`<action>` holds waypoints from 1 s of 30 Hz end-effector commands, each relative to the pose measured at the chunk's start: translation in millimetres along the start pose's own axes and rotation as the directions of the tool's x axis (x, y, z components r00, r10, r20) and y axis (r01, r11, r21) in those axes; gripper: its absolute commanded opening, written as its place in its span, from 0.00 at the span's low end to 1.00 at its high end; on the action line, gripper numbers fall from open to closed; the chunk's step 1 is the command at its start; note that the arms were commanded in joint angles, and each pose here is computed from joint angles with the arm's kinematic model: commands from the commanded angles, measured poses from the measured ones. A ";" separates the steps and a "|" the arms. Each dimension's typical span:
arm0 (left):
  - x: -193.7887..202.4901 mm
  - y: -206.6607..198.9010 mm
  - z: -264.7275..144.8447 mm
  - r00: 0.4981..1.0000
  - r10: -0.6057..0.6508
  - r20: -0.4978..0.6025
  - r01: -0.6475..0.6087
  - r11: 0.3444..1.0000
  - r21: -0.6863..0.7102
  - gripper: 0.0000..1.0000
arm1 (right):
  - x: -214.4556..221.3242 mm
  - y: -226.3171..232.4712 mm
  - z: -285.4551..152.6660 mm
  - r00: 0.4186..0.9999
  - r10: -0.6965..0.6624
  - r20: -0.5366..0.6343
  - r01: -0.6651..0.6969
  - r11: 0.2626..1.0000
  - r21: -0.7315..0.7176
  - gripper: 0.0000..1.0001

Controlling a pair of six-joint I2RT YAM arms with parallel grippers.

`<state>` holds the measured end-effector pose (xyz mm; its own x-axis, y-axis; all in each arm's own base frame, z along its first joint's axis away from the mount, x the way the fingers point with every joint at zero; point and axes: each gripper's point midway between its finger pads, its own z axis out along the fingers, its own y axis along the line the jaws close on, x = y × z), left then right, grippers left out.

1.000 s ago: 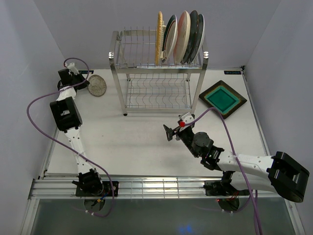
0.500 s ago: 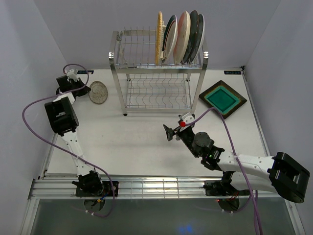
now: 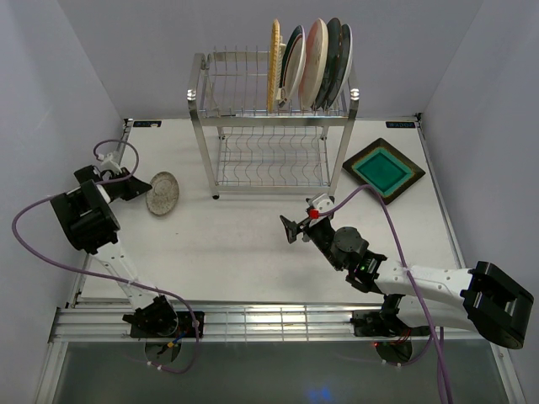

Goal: Load the plates into the dish rack
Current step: Pick up the plate from the corner of the board.

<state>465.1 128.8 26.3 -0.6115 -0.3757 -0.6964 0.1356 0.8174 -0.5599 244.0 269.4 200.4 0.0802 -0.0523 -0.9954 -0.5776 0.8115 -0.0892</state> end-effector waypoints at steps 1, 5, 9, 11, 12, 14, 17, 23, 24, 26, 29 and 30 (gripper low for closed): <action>4.6 -55.0 -27.1 0.996 0.087 0.009 -0.087 0.984 0.156 0.00 | -21.5 1.3 3.6 0.998 0.041 0.050 -0.040 0.999 -0.008 0.90; 3.1 -98.6 -53.6 0.992 0.114 0.044 -0.122 0.965 0.231 0.00 | -24.2 5.2 1.9 0.997 0.050 0.055 -0.048 0.998 -0.033 0.90; 10.1 -137.2 -75.8 0.992 0.103 0.067 -0.119 0.941 0.316 0.00 | -25.6 14.0 4.4 0.998 0.058 0.040 -0.055 0.996 -0.074 0.90; 8.6 -150.8 -84.2 0.989 0.121 0.088 -0.143 0.932 0.332 0.00 | -21.8 19.1 6.1 0.998 0.057 0.024 -0.054 0.994 -0.095 0.90; 3.7 -162.5 -93.1 0.982 0.153 0.113 -0.182 0.926 0.332 0.00 | -20.5 21.5 6.8 0.998 0.062 0.018 -0.060 0.993 -0.105 0.90; 5.4 -171.7 -100.8 0.973 0.184 0.142 -0.221 0.920 0.325 0.00 | -19.1 28.9 9.3 0.998 0.065 0.001 -0.064 0.989 -0.136 0.90; 4.1 -192.8 -117.0 0.957 0.226 0.184 -0.275 0.908 0.317 0.00 | -19.3 34.6 10.4 0.997 0.071 -0.007 -0.071 0.984 -0.164 0.90; 7.7 -226.7 -140.7 0.934 0.269 0.236 -0.338 0.880 0.335 0.00 | -25.0 39.9 7.5 0.996 0.087 0.001 -0.085 0.977 -0.198 0.90; 9.9 -231.5 -142.9 0.938 0.256 0.235 -0.327 0.878 0.349 0.00 | -26.0 43.8 6.6 0.996 0.090 0.001 -0.088 0.972 -0.219 0.90; 11.8 -241.9 -148.5 0.926 0.275 0.258 -0.357 0.860 0.364 0.00 | -27.6 53.0 4.7 0.995 0.096 -0.002 -0.093 0.958 -0.271 0.90; 24.3 -251.4 -148.6 0.926 0.281 0.252 -0.362 0.849 0.385 0.00 | -28.9 71.1 2.3 0.989 0.142 -0.032 -0.144 0.925 -0.353 0.90; 28.0 -253.6 -148.0 0.925 0.286 0.250 -0.367 0.845 0.390 0.00 | -34.9 76.3 3.2 0.987 0.158 -0.033 -0.159 0.913 -0.375 0.90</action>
<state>310.4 -6.2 201.0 -0.3590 -0.2454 -0.9005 0.5642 0.7115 -0.4188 210.2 314.5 192.2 -0.0271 -0.0420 -0.9988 -0.7872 0.6167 -0.0045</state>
